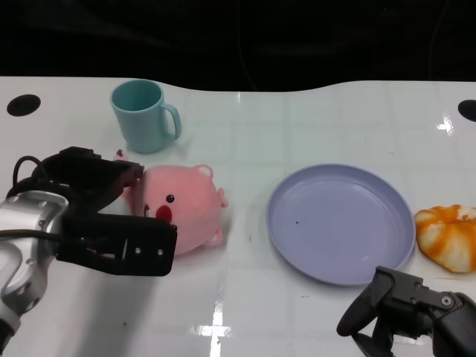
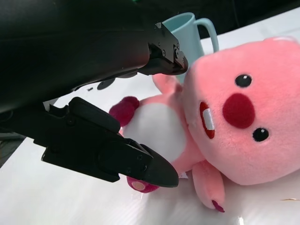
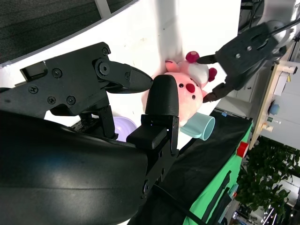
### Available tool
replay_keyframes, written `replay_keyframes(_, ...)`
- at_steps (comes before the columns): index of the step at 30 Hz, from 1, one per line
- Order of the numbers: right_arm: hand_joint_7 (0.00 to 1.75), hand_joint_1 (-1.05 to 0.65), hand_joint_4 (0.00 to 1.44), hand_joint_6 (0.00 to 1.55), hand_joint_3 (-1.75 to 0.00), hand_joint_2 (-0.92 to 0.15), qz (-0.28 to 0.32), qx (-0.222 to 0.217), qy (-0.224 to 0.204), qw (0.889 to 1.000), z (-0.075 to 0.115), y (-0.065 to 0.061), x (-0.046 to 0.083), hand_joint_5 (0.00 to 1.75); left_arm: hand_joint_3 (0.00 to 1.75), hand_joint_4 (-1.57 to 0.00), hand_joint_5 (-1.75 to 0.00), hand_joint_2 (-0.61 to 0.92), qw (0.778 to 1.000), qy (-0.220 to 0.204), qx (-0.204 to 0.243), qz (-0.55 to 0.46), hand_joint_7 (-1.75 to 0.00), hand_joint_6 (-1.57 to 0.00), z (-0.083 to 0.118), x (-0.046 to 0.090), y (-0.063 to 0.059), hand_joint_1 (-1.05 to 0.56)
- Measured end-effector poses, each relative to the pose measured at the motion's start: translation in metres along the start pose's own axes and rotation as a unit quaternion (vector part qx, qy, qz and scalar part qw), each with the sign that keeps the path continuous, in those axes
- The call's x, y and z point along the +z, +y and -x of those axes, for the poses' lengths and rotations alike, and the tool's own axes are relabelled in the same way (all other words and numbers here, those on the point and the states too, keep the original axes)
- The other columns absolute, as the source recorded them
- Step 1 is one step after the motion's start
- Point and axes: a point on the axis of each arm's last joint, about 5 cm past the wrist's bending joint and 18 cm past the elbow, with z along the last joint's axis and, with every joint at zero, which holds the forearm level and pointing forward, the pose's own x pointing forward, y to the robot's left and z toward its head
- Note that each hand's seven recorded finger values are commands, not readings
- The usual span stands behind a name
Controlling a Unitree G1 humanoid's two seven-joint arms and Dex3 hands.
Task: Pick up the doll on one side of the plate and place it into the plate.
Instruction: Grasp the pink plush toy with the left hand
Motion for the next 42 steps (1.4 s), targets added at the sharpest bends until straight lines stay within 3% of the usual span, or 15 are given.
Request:
replay_keyframes(18, 1.3, -0.28, 0.63, 0.57, -0.63, -0.8, -0.006, 0.0, -0.003, 1.0, 0.004, 0.001, 0.003, 1.64, 0.03, -0.16, -0.14, 0.92, 0.997, 0.017, -0.058, -0.044, -0.02, -0.31, -0.043, 0.011, -0.015, -0.67)
replay_keyframes(22, 1.31, -0.29, 0.64, 0.58, -0.63, -0.79, -0.006, 0.001, -0.006, 1.0, 0.005, 0.002, 0.005, 1.64, 0.05, -0.42, -0.12, 0.92, 0.997, 0.015, -0.064, -0.046, -0.03, -0.5, -0.048, 0.012, -0.024, -0.57)
replay_keyframes(25, 1.31, -0.29, 0.64, 0.57, -0.64, -0.79, -0.007, 0.001, -0.005, 1.0, 0.006, 0.003, 0.005, 1.64, 0.11, -0.7, -0.14, 0.92, 0.998, 0.014, -0.06, -0.03, -0.06, -0.75, -0.049, 0.013, -0.026, -0.47)
replay_keyframes(26, 1.31, -0.29, 0.64, 0.57, -0.64, -0.79, -0.008, 0.001, -0.005, 1.0, 0.006, 0.003, 0.005, 1.64, 0.07, -0.85, -0.19, 0.92, 0.998, 0.013, -0.054, -0.026, -0.08, -0.93, -0.05, 0.013, -0.027, -0.42)
replay_keyframes(27, 1.31, -0.29, 0.64, 0.57, -0.64, -0.79, -0.008, 0.001, -0.004, 1.0, 0.006, 0.003, 0.005, 1.64, 0.06, -0.93, -0.24, 0.92, 0.999, 0.01, -0.047, -0.023, -0.08, -1.01, -0.05, 0.013, -0.028, -0.39)
replay_keyframes(28, 1.31, -0.29, 0.64, 0.57, -0.64, -0.79, -0.008, 0.001, -0.004, 1.0, 0.007, 0.003, 0.005, 1.64, 0.05, -0.91, -0.46, 0.92, 0.999, 0.007, -0.039, -0.021, -0.06, -1.07, -0.05, 0.014, -0.03, -0.37)
replay_keyframes(30, 1.32, -0.29, 0.64, 0.57, -0.64, -0.79, -0.008, 0.001, -0.004, 1.0, 0.007, 0.003, 0.006, 1.64, 0.03, -0.72, -1.44, 0.92, 1.0, -0.005, -0.021, -0.015, -0.05, -1.14, -0.049, 0.014, -0.032, -0.32)
replay_keyframes(32, 1.32, -0.29, 0.64, 0.57, -0.64, -0.79, -0.008, 0.001, -0.004, 1.0, 0.007, 0.003, 0.006, 1.64, 0.15, -0.7, -1.68, 0.92, 1.0, -0.015, -0.008, -0.01, -0.07, -1.19, -0.049, 0.014, -0.033, -0.28)
replay_keyframes(34, 1.32, -0.29, 0.64, 0.57, -0.65, -0.78, -0.009, 0.001, -0.003, 1.0, 0.007, 0.003, 0.006, 1.64, 0.23, -0.72, -1.73, 0.92, 1.0, -0.023, 0.005, -0.002, -0.08, -1.19, -0.048, 0.014, -0.036, -0.28)
replay_keyframes(35, 1.32, -0.29, 0.64, 0.57, -0.65, -0.78, -0.009, 0.001, -0.002, 1.0, 0.007, 0.003, 0.006, 1.64, 0.22, -0.72, -1.74, 0.92, 1.0, -0.026, 0.012, 0.003, -0.2, -1.18, -0.048, 0.014, -0.037, -0.29)
replay_keyframes(36, 1.32, -0.29, 0.64, 0.57, -0.65, -0.78, -0.009, 0.001, -0.001, 1.0, 0.007, 0.003, 0.006, 1.65, 0.21, -0.73, -1.74, 0.92, 0.999, -0.028, 0.019, 0.009, -0.59, -0.97, -0.047, 0.013, -0.038, -0.29)
replay_keyframes(37, 1.33, -0.29, 0.64, 0.57, -0.66, -0.78, -0.009, 0.001, -0.001, 1.0, 0.006, 0.003, 0.006, 1.65, 0.21, -0.73, -1.74, 0.92, 0.999, -0.028, 0.026, 0.017, -0.61, -0.91, -0.047, 0.013, -0.04, -0.3)
replay_keyframes(38, 1.33, -0.29, 0.64, 0.57, -0.66, -0.78, -0.009, 0.001, -0.001, 1.0, 0.006, 0.003, 0.006, 1.65, 0.23, -0.76, -1.75, 0.92, 0.999, -0.029, 0.036, 0.026, -0.78, -0.87, -0.046, 0.013, -0.041, -0.28)
replay_keyframes(40, 1.33, -0.28, 0.64, 0.57, -0.66, -0.77, -0.009, 0.001, -0.002, 1.0, 0.006, 0.003, 0.006, 1.64, 0.29, -0.81, -1.75, 0.92, 0.997, -0.029, 0.06, 0.042, -1.45, -0.66, -0.045, 0.012, -0.043, -0.23)
replay_keyframes(42, 1.34, -0.27, 0.64, 0.57, -0.67, -0.77, -0.009, 0.001, -0.003, 1.0, 0.005, 0.003, 0.007, 1.65, 0.44, -0.85, -1.75, 0.87, 0.994, -0.023, 0.08, 0.065, -1.69, -0.62, -0.044, 0.012, -0.046, -0.21)
